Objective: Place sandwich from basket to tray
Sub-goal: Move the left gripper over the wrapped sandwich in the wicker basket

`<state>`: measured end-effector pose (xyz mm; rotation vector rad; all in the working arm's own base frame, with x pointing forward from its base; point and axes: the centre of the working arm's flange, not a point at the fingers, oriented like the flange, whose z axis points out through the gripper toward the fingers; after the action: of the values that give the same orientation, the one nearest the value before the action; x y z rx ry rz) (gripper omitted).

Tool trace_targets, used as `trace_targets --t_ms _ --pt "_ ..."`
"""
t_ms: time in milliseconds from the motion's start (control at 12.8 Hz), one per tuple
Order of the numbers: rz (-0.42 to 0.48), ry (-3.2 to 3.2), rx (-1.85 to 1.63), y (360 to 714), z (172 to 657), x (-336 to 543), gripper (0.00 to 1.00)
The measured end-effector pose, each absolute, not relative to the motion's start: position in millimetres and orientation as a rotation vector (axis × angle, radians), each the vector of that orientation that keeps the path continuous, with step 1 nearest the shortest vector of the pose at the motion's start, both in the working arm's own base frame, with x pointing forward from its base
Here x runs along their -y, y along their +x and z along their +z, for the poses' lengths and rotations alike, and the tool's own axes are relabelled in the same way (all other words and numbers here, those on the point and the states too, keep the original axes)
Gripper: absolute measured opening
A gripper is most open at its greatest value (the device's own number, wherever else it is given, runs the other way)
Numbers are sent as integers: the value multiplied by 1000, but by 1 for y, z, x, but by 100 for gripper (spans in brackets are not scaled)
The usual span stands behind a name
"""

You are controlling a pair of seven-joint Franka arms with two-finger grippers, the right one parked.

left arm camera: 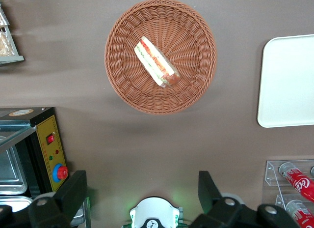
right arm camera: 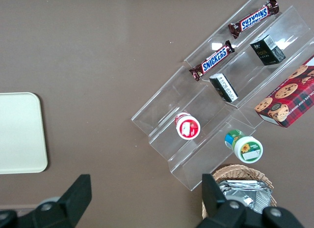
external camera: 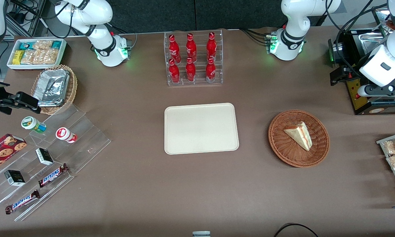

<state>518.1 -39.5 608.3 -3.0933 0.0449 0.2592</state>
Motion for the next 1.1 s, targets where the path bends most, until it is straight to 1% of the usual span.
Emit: trace_targets --t_ms 313,470,548,704,1096 --pt "262 -3093 -48 519 606 40 100" --pt "292 -3091 -49 525 593 40 100" --pt "293 -3092 -48 531 581 40 100" --pt "245 -3097 2 544 547 41 100" --pt "186 -3040 533 560 455 46 100"
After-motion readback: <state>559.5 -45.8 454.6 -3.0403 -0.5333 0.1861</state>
